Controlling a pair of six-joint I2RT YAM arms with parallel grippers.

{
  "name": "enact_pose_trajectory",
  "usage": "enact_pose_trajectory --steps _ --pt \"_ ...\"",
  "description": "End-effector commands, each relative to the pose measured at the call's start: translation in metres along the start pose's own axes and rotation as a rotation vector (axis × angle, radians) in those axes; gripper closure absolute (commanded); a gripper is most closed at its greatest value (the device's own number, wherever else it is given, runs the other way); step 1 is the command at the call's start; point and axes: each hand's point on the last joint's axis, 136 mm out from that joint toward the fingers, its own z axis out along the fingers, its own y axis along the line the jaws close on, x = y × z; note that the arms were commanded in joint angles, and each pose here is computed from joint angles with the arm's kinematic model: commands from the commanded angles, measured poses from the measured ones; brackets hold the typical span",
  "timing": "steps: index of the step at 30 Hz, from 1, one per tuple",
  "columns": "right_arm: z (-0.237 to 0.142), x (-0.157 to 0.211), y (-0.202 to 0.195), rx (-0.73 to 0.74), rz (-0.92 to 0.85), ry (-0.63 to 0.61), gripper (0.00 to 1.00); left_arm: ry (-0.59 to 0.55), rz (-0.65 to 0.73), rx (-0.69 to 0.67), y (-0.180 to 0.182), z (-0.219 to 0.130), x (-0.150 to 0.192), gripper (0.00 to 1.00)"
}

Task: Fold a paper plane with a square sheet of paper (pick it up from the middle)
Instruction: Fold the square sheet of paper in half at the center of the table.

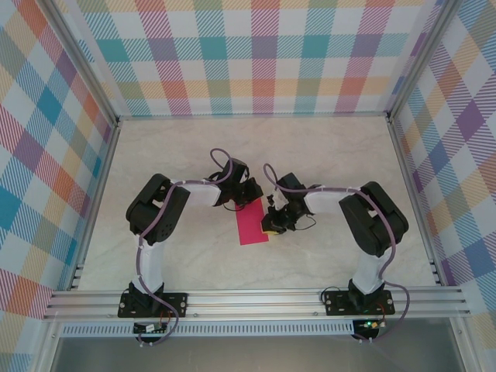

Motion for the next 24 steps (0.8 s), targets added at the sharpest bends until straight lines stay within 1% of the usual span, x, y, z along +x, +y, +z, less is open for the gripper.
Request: enact_pose_trajectory --steps 1,4,7,11,13,20,24 --pt "0.004 0.039 -0.014 0.042 0.057 0.094 0.88 0.012 -0.015 -0.156 0.045 0.004 0.014 0.92" --pt "0.004 0.051 -0.018 0.044 0.065 0.116 0.87 0.014 -0.013 -0.153 0.044 0.004 0.015 0.92" --pt "-0.006 0.046 -0.009 0.047 0.03 0.09 0.87 0.014 -0.01 -0.152 0.044 0.003 0.015 0.92" --pt "-0.028 0.012 0.025 0.016 -0.044 -0.033 0.86 0.019 -0.01 -0.155 0.044 0.002 0.016 0.92" --pt "-0.034 -0.009 0.034 0.03 -0.05 -0.101 0.86 0.021 -0.011 -0.153 0.044 0.002 0.016 0.92" --pt "-0.027 -0.057 0.027 0.106 0.014 -0.227 0.87 0.032 -0.021 -0.145 0.043 0.002 0.018 0.92" --pt "-0.018 -0.072 0.025 0.102 0.022 -0.244 0.88 0.037 -0.027 -0.145 0.044 0.002 0.02 0.92"
